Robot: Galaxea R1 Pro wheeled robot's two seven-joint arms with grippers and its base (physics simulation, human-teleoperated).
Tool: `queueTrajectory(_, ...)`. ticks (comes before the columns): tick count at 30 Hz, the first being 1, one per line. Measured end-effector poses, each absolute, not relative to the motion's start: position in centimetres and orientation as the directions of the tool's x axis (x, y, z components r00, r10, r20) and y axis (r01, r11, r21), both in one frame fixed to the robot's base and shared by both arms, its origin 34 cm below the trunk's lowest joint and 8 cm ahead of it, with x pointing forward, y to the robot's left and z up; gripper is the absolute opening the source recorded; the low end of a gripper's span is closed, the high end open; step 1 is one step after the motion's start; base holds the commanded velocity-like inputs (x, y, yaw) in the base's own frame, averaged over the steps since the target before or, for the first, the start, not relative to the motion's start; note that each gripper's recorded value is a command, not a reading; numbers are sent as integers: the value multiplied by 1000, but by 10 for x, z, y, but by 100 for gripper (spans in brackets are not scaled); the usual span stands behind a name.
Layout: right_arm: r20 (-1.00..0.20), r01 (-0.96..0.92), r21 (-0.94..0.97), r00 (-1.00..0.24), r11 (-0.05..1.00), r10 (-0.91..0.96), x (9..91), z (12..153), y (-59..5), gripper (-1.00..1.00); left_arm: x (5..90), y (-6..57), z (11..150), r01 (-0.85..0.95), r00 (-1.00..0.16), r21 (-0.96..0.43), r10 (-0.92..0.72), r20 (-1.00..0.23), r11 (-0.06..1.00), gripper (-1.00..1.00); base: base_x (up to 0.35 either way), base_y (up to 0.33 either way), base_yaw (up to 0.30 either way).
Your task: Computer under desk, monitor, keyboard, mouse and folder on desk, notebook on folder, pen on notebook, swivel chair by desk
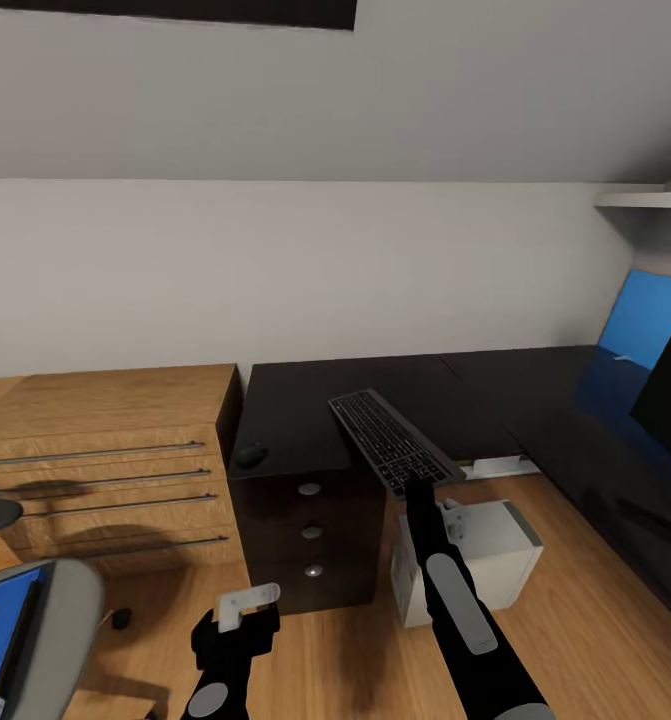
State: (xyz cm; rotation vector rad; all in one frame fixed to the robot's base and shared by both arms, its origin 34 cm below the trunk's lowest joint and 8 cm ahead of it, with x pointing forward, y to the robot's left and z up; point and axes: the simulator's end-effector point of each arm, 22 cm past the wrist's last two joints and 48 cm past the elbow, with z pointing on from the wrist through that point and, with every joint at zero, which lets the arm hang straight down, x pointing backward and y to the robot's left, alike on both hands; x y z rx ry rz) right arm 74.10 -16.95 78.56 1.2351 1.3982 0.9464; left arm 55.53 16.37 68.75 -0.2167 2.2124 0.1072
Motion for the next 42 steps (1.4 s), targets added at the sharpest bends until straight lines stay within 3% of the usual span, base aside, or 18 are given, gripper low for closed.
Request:
queueTrajectory(17, -149, 206, 968, 21, 142, 989, 740, 784, -165, -100, 555, 159, 688, -184, -594, -1, -112, -796, 983, 100, 102, 28, 0)
queueTrajectory(30, -145, 206, 969, 18, 139, 989, 740, 783, -162, -100, 555, 158, 688, -180, -595, -2, -110, -796, 984, 100, -58, 251, 0)
queueTrajectory(42, -144, 206, 969, 18, 137, 989, 740, 784, -163, -100, 553, 150, 689, -163, -596, -4, -102, -797, 987, 100, -23, 104, 0)
